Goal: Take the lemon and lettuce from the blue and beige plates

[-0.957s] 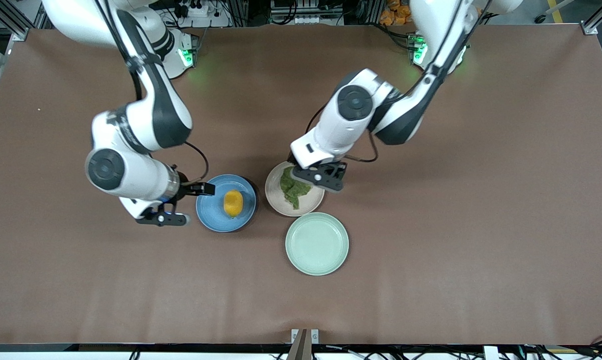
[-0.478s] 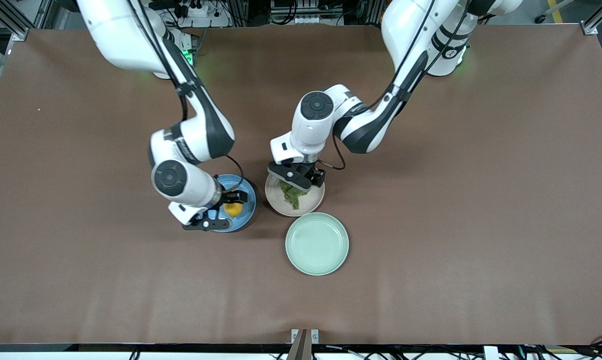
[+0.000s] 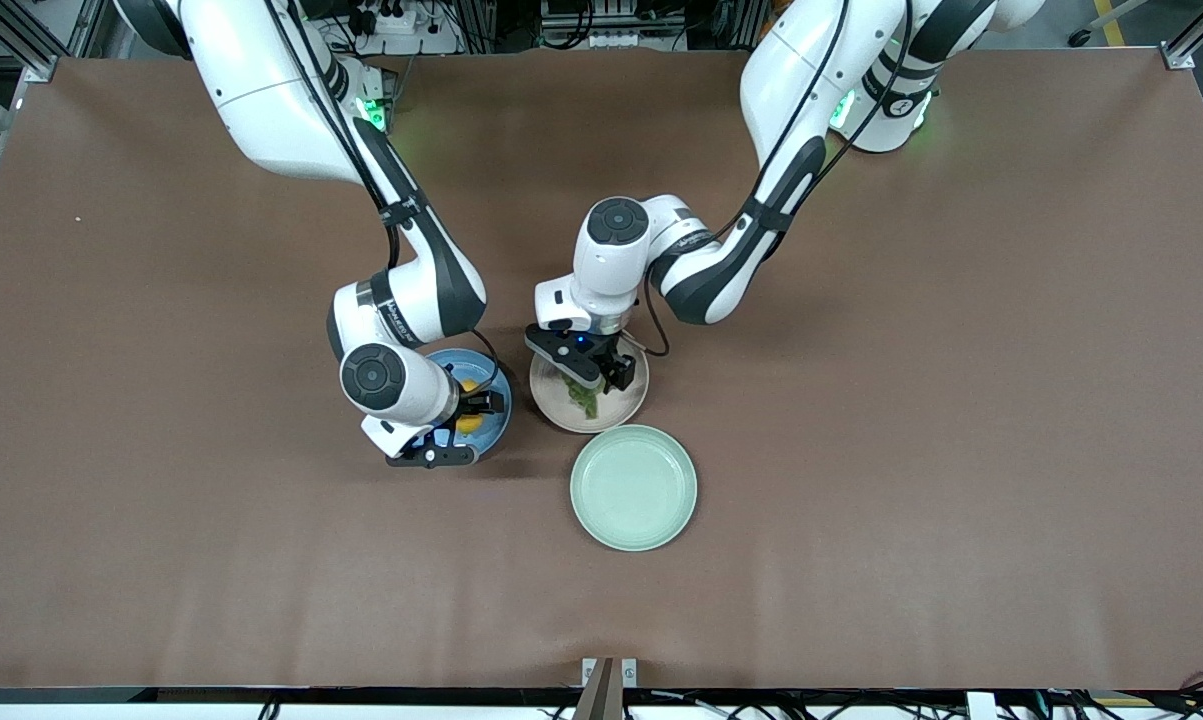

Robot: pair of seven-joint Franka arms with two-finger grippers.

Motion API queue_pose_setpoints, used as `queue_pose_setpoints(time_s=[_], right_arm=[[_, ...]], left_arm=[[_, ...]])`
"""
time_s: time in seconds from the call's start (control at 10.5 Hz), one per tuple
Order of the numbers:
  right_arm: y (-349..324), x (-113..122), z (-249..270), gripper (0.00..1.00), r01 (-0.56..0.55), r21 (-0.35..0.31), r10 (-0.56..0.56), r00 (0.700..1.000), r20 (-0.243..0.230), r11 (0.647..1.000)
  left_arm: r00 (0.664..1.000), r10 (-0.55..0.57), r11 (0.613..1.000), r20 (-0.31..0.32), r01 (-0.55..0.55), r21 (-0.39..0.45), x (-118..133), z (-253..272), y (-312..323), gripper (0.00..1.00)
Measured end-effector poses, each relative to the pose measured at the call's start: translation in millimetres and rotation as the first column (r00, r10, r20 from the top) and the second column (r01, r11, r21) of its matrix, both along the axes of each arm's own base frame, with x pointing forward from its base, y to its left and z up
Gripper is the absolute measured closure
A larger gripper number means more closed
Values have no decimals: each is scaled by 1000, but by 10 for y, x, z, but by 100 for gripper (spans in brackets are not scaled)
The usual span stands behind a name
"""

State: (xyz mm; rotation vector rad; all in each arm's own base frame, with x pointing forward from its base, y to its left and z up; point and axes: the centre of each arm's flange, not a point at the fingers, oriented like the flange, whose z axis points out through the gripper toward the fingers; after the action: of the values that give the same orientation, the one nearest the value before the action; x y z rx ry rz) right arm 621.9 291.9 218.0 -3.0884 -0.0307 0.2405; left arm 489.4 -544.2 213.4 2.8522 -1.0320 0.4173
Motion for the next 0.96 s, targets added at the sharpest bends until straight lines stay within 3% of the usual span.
queue_pose_setpoints(time_s=[0.67, 0.86, 0.96], right_arm=[[133, -163, -207, 0, -24, 1, 24, 999, -41, 1000], [118, -168, -221, 10, -38, 2, 38, 998, -43, 999], [108, -161, -216, 25, -42, 4, 42, 998, -42, 999]], left_arm=[[1000, -1, 1000, -10, 1, -2, -13, -121, -54, 0], [999, 36, 999, -39, -36, 9, -83, -186, -74, 2], [997, 54, 998, -53, -53, 17, -119, -209, -86, 7]])
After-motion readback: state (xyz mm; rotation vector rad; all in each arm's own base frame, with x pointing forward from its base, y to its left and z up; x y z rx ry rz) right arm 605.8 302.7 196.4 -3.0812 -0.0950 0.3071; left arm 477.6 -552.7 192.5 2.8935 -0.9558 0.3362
